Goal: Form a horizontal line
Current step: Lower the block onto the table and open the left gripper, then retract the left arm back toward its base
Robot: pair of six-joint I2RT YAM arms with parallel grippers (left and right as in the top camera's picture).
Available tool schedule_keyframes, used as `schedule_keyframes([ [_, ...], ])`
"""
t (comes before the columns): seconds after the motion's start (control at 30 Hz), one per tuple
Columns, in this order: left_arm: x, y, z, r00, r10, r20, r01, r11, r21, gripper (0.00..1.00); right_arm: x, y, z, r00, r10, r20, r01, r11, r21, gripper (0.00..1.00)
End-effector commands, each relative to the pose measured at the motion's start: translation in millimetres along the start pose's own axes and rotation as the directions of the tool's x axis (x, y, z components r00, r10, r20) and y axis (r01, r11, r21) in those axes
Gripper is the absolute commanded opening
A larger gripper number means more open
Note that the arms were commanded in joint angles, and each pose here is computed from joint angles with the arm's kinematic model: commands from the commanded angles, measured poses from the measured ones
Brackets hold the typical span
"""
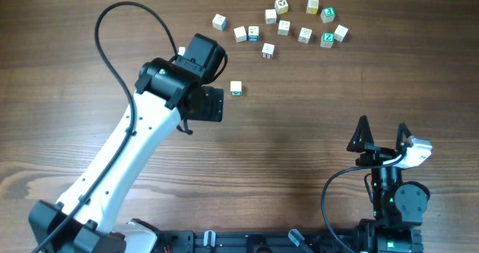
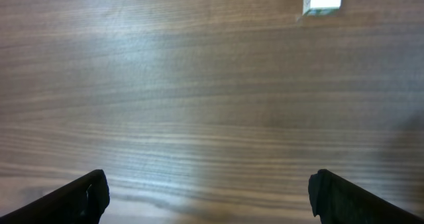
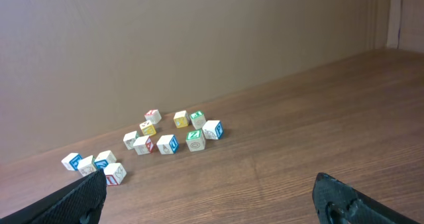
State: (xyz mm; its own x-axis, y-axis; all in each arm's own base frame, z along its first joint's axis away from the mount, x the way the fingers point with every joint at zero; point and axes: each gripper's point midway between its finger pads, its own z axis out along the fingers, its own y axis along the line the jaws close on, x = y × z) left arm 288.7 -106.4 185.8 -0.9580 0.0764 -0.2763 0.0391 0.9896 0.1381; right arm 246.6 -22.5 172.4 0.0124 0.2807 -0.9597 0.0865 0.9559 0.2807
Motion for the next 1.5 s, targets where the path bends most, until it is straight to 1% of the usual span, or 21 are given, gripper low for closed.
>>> schedule_keyframes([
  [0.0, 7.4, 10.5, -10.9, 1.0, -0.021, 0.009, 0.021, 1.0, -0.015, 1.0, -2.2, -0.4, -0.3, 1.0, 0.007, 0.011, -0.007, 1.0, 0.004, 1.0],
  [0.33, 36.4, 26.4, -14.6, 0.998, -0.037, -0.057, 0.033, 0.998, -0.062, 1.0, -2.2, -0.4, -0.3, 1.0, 0.007, 0.011, -0.007, 1.0, 0.004, 1.0],
  [0.47, 58.8, 38.6, -3.2, 0.993, -0.082, -0.084, 0.073, 0.991, -0.111, 1.0, -2.2, -0.4, -0.3, 1.0, 0.007, 0.011, -0.007, 1.0, 0.004, 1.0],
  [0.6, 84.8, 60.4, 8.0, 0.983, -0.158, -0.096, 0.138, 0.973, -0.183, 1.0, -2.2, -0.4, -0.3, 1.0, 0.007, 0.011, -0.007, 1.0, 0.004, 1.0],
  [0.67, 95.8, 68.3, 11.2, 0.979, -0.178, -0.104, 0.155, 0.968, -0.196, 1.0, -2.2, -0.4, -0.3, 1.0, 0.007, 0.011, -0.007, 1.0, 0.004, 1.0],
  [0.8, 96.3, 76.2, 5.1, 0.973, -0.224, -0.058, 0.211, 0.962, -0.173, 1.0, -2.2, -0.4, -0.3, 1.0, 0.006, 0.011, -0.006, 1.0, 0.004, 1.0],
  [0.97, 96.7, 81.5, -8.8, 0.968, -0.249, 0.009, 0.248, 0.959, -0.136, 1.0, -2.2, -0.4, -0.3, 1.0, 0.007, 0.011, -0.007, 1.0, 0.004, 1.0],
  [1.13, 102.5, 88.7, -31.2, 0.937, -0.331, 0.11, 0.339, 0.939, -0.066, 1.0, -2.2, -0.4, -0.3, 1.0, 0.007, 0.011, -0.007, 1.0, 0.004, 1.0],
  [1.3, 107.7, 95.1, -51.1, 0.911, -0.361, 0.202, 0.367, 0.93, 0.008, 1.0, -2.2, -0.4, -0.3, 1.0, 0.007, 0.011, -0.007, 1.0, 0.004, 1.0],
  [1.47, 110.6, 97.9, -59.2, 0.896, -0.374, 0.239, 0.376, 0.926, 0.04, 1.0, -2.2, -0.4, -0.3, 1.0, 0.006, 0.011, -0.006, 1.0, 0.004, 1.0],
])
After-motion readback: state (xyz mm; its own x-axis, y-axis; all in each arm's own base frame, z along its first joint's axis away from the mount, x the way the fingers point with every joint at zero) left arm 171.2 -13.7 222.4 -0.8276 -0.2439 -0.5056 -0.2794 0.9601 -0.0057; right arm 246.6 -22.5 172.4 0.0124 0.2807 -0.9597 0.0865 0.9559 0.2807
